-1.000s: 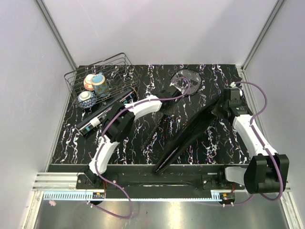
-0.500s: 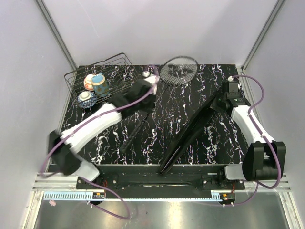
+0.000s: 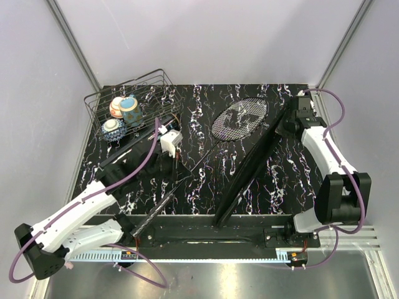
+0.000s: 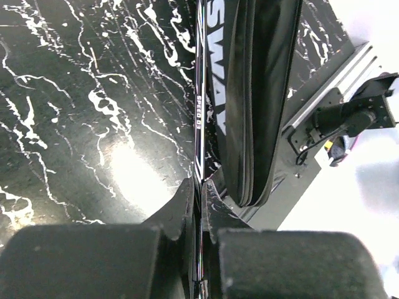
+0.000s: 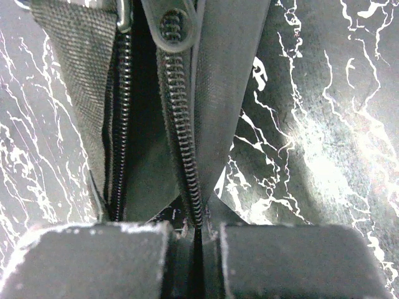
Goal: Pack up the badminton gear
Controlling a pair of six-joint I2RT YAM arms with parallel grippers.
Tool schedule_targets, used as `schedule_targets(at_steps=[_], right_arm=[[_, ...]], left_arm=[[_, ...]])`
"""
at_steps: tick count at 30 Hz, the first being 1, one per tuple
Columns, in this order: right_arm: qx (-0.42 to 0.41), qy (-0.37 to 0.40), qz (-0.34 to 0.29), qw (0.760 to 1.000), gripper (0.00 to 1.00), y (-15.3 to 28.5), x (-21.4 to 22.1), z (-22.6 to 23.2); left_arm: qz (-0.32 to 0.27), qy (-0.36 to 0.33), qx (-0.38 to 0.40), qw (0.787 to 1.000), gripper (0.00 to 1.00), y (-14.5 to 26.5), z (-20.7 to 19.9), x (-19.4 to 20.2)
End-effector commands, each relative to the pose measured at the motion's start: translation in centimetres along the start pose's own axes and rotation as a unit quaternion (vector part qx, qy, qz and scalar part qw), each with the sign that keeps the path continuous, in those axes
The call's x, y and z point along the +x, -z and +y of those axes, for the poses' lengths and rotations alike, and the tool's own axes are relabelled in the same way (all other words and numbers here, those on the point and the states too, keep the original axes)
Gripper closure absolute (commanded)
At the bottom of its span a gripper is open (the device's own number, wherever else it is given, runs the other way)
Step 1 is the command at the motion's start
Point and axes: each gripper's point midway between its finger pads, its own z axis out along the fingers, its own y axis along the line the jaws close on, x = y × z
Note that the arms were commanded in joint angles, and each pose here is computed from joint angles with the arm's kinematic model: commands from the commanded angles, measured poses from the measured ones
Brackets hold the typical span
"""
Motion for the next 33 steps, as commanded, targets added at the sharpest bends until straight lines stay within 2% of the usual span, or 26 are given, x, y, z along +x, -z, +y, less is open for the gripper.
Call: schedule_targets(at_steps=[1,5,6,10,11,14,16,17,20,25,33], right_arm=[[0.017,-0.028,-0.041,0.999,1.00,-0.2,-3.7,0.6],[0.044,-0.036,-0.047,0.997,1.00,-1.2,-5.0,0.5],[0.050,-0.038,-0.045,0.997,1.00,-1.3,-5.3,0.4],[0.058,-0.043,-0.045,0.996,1.00,-2.5,-6.5,0.9],[0.051,-0.044,-0.040,0.997,1.00,-2.7,-6.5,1.2],[0.036,-0.052,-0.023,0.998,1.00,-3.8,-6.2,2.1],[0.035,-0.054,-0.014,0.998,1.00,-4.4,-6.1,2.3],[0.033,-0.055,-0.011,0.998,1.00,-4.5,-6.0,2.4],[0.035,-0.056,-0.009,0.998,1.00,-4.5,-5.9,2.4],[0.023,-0.064,-0.010,0.998,1.00,-4.1,-6.5,2.5],[0.008,-0.059,-0.011,0.998,1.00,-3.1,-6.9,2.7]], left_arm=[[-0.074,-0.043,-0.031,0.996,1.00,0.9,0.4,-2.8],[-0.074,-0.111,-0.145,0.980,1.00,0.5,3.4,-3.5],[-0.064,-0.148,-0.149,0.976,1.00,0.2,2.9,-3.0],[-0.063,-0.212,-0.232,0.947,1.00,0.1,3.1,-3.6],[-0.079,-0.223,-0.283,0.930,1.00,0.9,4.0,-4.4],[-0.099,-0.260,-0.338,0.899,1.00,1.6,3.6,-5.1],[-0.103,-0.294,-0.363,0.878,1.00,1.8,3.1,-5.1],[-0.106,-0.308,-0.390,0.861,1.00,2.3,3.5,-5.5],[-0.093,-0.348,-0.410,0.838,1.00,2.3,2.9,-5.4],[-0.080,-0.391,-0.413,0.819,1.00,1.7,1.9,-4.4],[-0.067,-0.426,-0.391,0.813,1.00,0.2,-0.1,-2.3]])
